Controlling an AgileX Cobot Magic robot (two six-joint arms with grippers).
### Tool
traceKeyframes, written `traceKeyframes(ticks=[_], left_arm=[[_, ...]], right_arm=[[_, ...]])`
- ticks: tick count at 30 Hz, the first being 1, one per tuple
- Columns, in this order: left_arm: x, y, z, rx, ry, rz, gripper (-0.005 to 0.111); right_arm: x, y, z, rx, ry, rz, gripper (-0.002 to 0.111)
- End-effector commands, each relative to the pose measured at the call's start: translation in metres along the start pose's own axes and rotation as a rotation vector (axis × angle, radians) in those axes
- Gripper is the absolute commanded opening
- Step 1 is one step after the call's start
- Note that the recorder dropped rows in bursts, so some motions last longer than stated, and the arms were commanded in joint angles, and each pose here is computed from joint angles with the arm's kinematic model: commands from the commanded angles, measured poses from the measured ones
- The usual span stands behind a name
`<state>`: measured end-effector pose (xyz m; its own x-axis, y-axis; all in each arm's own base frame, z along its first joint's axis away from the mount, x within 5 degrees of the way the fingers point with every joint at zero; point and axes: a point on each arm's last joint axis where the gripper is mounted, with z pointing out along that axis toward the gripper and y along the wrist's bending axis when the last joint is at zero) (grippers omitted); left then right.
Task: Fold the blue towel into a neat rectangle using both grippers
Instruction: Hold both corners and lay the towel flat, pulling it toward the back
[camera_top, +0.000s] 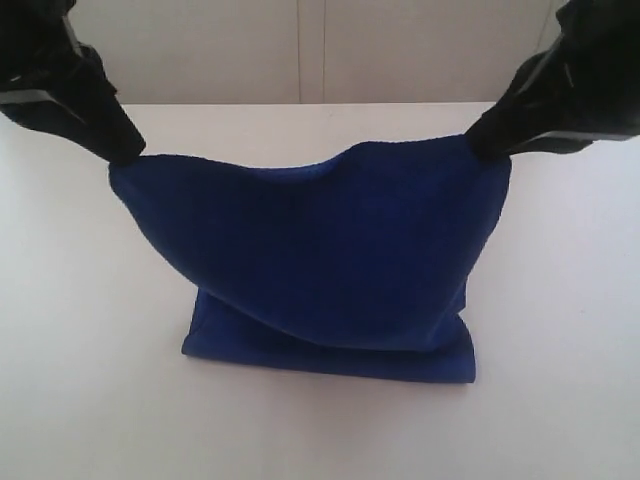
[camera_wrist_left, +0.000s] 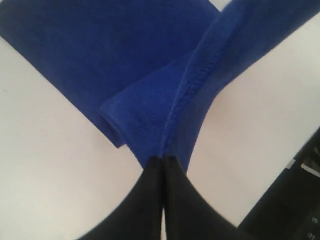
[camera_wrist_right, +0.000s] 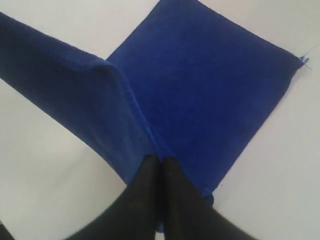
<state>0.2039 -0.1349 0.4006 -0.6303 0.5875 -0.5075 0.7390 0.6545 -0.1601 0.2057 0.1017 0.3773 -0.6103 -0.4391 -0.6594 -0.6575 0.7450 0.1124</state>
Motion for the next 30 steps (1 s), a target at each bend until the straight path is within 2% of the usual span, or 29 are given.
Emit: traceKeyframes(ticks=[1, 8, 12, 15, 20, 30], left_arm=[[0.009, -0.012, -0.013, 0.057, 0.035, -0.003, 0.0], [0.022, -0.024, -0.019, 0.112, 0.009, -0.006, 0.0], [0.049, -0.037, -0.034, 0.114, -0.026, -0.02, 0.0], [0.059, -0.041, -0.035, 0.134, -0.029, -0.029, 0.0], [0.083, -0.052, -0.021, 0.248, 0.001, -0.081, 0.0], [0.091, -0.055, -0.024, 0.252, -0.011, -0.091, 0.0]], right_arm=[[0.005, 0.017, -0.012, -0.053, -0.001, -0.031, 0.0], [0.018, 0.034, -0.033, -0.096, 0.03, -0.047, 0.0], [0.028, 0.044, -0.058, -0.091, -0.016, -0.054, 0.0], [0.03, 0.046, -0.063, -0.087, -0.034, -0.051, 0.0], [0.047, 0.051, -0.07, -0.085, -0.044, -0.027, 0.0], [0.062, 0.056, -0.072, -0.103, -0.051, 0.008, 0.0]])
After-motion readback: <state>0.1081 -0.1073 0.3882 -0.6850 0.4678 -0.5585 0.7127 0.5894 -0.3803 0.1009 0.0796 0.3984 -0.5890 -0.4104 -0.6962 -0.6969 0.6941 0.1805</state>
